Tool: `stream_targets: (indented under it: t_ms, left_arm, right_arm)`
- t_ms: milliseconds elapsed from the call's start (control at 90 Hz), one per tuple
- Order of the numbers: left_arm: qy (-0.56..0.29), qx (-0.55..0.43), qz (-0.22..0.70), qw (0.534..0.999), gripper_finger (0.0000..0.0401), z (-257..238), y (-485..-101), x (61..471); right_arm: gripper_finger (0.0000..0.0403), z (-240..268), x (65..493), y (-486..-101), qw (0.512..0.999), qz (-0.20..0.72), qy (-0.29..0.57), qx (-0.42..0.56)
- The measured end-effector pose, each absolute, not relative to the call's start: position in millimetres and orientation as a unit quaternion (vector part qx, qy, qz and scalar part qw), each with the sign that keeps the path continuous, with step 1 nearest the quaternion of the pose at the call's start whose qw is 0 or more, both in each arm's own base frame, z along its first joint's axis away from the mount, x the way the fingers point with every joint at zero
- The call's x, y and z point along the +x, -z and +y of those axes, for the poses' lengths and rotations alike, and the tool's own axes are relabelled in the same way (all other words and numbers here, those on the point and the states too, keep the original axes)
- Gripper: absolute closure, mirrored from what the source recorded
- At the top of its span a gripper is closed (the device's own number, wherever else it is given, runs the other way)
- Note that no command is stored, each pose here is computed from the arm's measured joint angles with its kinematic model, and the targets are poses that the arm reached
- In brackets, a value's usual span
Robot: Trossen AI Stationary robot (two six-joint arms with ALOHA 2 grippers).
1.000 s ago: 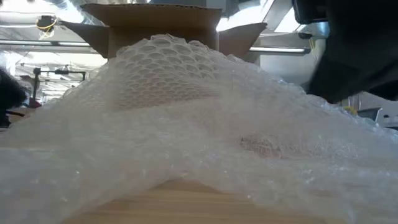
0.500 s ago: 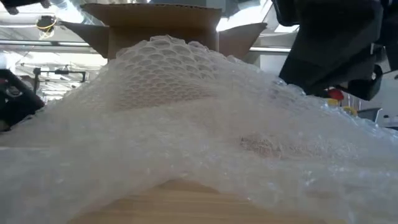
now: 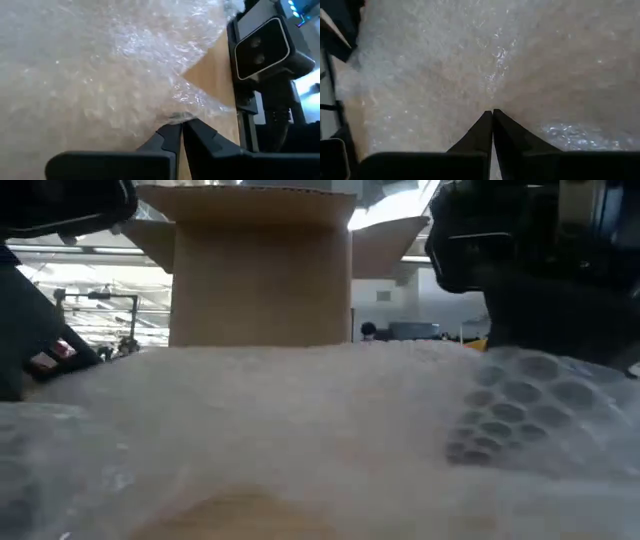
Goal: Wrap mug
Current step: Wrap the yellow mug with bubble wrap
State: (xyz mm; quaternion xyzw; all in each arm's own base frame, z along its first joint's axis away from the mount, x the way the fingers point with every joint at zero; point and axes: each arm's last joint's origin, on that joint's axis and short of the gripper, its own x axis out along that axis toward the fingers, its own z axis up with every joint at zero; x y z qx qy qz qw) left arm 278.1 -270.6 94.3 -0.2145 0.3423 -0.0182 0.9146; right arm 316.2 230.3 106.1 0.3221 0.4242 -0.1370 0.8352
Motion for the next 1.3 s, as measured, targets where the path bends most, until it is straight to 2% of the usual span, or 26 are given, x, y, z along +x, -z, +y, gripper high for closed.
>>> stream_targets:
  t_ms: [300, 678, 889, 1011, 1144, 1222, 1300]
  left_arm:
    - [-0.032, -0.191, 0.415, 0.889, 0.0401, -270, -85, 257]
    - [-0.072, -0.206, 0.438, 0.872, 0.0401, -268, -88, 245]
    - [-0.204, -0.092, 0.500, 0.837, 0.0401, -234, -107, 217]
    - [-0.289, -0.049, 0.535, 0.792, 0.0401, -212, -117, 196]
    - [-0.342, -0.056, 0.534, 0.771, 0.0401, -207, -126, 180]
    - [-0.317, -0.079, 0.524, 0.787, 0.0401, -214, -130, 178]
    - [-0.287, -0.096, 0.516, 0.801, 0.0401, -222, -134, 177]
  right_arm:
    - [0.0403, 231, 313, -112, 0.816, 0.461, 0.105, 0.332]
    - [0.0403, 250, 286, -123, 0.785, 0.517, 0.086, 0.329]
    - [0.0403, 254, 264, -145, 0.764, 0.552, 0.128, 0.309]
    - [0.0403, 253, 260, -158, 0.750, 0.576, 0.158, 0.284]
    - [0.0403, 260, 270, -180, 0.788, 0.532, 0.154, 0.270]
    - [0.0403, 266, 279, -193, 0.824, 0.485, 0.129, 0.263]
    - [0.0403, 264, 288, -202, 0.838, 0.465, 0.120, 0.258]
